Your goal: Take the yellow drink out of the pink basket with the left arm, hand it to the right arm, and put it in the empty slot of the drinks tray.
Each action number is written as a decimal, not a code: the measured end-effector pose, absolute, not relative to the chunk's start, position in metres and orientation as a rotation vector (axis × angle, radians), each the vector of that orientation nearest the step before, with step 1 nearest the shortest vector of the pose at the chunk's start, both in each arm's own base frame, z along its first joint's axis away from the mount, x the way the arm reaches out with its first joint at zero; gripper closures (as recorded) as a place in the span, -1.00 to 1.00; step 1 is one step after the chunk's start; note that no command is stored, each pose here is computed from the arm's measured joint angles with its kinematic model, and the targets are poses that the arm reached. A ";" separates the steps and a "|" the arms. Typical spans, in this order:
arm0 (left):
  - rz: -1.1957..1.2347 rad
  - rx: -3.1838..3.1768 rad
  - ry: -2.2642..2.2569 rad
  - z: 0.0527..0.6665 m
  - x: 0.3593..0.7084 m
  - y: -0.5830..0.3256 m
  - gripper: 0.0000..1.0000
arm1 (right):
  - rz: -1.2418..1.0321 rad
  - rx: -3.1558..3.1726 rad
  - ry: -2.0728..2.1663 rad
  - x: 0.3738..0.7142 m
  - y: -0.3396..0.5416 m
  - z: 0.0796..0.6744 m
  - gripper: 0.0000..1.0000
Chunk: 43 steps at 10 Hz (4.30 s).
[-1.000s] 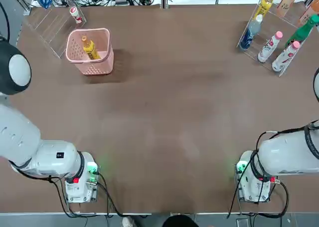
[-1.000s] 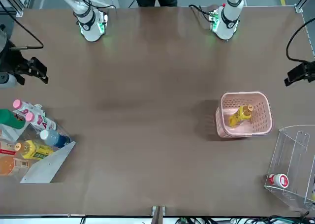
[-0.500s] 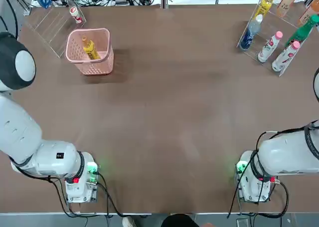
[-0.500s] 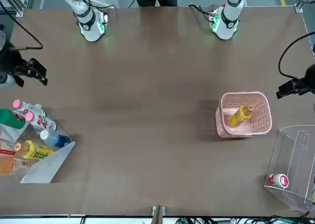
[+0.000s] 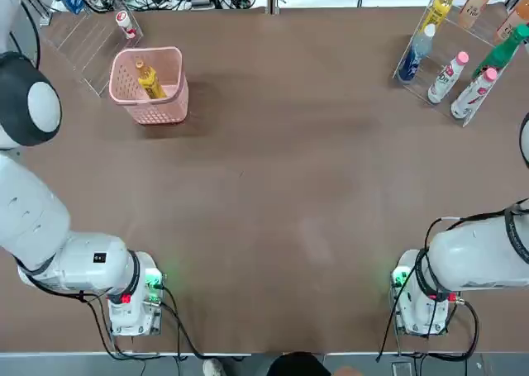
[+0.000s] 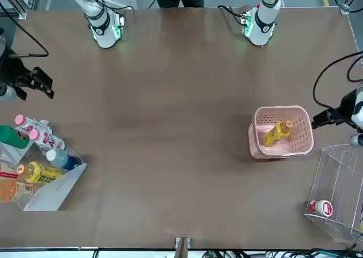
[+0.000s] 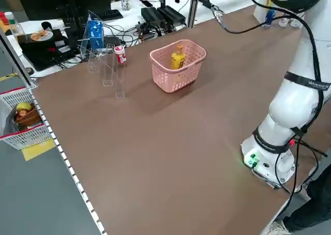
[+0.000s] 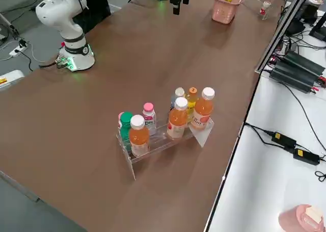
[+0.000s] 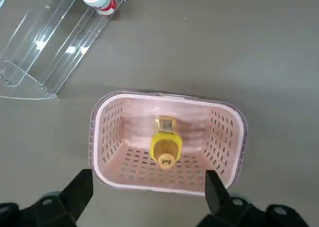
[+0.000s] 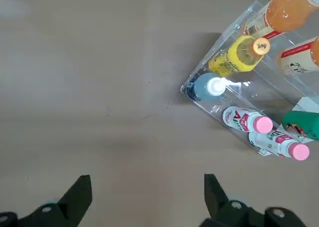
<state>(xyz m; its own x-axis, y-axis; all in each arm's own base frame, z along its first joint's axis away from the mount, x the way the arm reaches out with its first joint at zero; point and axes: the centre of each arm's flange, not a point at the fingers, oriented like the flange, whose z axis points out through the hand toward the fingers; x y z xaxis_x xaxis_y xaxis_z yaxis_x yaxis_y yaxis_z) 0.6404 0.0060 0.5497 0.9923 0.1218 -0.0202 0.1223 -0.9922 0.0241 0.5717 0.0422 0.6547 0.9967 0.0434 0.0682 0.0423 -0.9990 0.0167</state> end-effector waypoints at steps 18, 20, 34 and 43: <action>0.035 3.073 0.378 0.386 0.617 -0.045 -0.96 | 0.115 3.124 0.009 0.573 0.020 0.657 -0.99; 0.022 3.074 0.386 0.380 0.610 -0.042 -0.96 | 0.113 3.123 -0.011 0.573 0.013 0.657 -0.99; -0.017 3.078 0.416 0.373 0.587 -0.030 -0.64 | 0.107 3.126 -0.009 0.573 0.013 0.656 -0.99; -0.010 3.077 0.439 0.373 0.586 -0.022 -0.10 | 0.102 3.126 -0.011 0.572 0.012 0.656 -0.99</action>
<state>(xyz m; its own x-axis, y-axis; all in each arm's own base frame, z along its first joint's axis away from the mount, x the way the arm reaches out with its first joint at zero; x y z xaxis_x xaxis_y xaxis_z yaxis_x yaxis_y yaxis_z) 0.5862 -0.0216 0.3733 0.9601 0.2796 -0.0108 0.2798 -0.9595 0.0321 0.5723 0.0120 0.6564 0.9978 -0.0066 0.0653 -0.0075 -0.9999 0.0139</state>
